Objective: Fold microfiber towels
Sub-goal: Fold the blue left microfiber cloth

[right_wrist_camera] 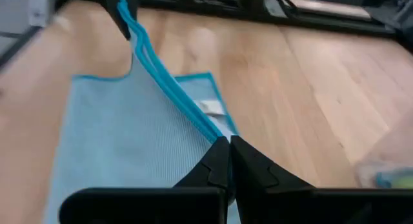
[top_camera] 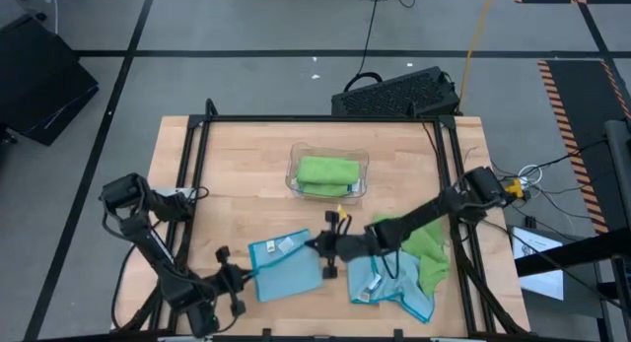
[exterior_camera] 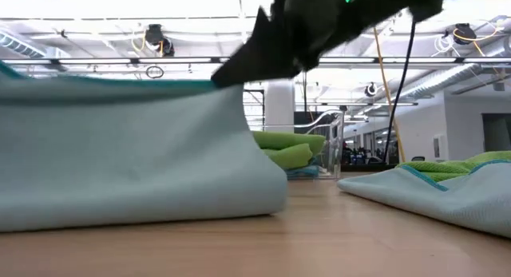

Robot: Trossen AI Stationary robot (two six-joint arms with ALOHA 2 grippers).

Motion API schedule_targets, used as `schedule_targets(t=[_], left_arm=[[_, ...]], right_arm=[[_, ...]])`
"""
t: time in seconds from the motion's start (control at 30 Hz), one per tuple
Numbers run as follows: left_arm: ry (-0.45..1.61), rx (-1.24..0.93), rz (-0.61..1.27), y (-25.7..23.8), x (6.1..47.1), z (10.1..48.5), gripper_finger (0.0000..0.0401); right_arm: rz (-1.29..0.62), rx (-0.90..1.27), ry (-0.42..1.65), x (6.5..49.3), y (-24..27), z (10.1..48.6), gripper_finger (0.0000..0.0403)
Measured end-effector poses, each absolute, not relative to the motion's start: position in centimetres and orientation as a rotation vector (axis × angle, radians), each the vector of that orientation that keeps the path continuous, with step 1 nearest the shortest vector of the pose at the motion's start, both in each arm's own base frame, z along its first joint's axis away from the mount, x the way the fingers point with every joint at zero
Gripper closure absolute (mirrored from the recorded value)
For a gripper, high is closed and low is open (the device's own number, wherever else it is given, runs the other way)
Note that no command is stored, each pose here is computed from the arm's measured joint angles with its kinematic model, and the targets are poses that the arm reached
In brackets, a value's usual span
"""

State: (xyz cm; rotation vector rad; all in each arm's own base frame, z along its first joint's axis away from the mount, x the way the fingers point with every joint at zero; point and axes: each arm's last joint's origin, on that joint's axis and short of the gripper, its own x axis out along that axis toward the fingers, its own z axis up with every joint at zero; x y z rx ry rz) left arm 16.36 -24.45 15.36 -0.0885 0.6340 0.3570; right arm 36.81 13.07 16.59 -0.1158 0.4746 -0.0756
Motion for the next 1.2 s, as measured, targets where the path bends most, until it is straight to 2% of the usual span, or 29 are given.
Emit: schedule_targets(t=[0.3,0.5,0.7,0.83,0.93,1.07,1.2], left_arm=[[0.754,-0.084,0.483,-22.2,17.5,15.0,0.0396],[0.789,-0.119,0.494,-21.9,18.0,14.9,0.0384],[0.815,-0.149,0.516,-21.4,18.6,14.9,0.0394],[0.861,-0.235,0.464,-21.9,19.0,14.9,0.0386],[0.854,-0.241,0.364,-23.0,19.1,16.0,0.0395],[0.786,-0.246,0.259,-24.0,18.9,18.5,0.0392],[0.704,-0.223,0.262,-23.8,18.2,19.9,0.0396]], right_arm=[[-0.018,-0.056,0.463,36.9,8.9,15.0,0.0401],[-0.008,-0.049,0.466,36.4,8.3,14.3,0.0401],[-0.018,-0.057,0.476,36.3,7.6,13.9,0.0401],[0.045,-0.057,0.428,36.5,7.8,14.4,0.0401],[0.091,-0.035,0.397,36.6,8.0,14.6,0.0401],[0.126,-0.028,0.398,36.5,8.5,14.6,0.0401],[0.132,-0.033,0.392,36.5,8.7,14.7,0.0401]])
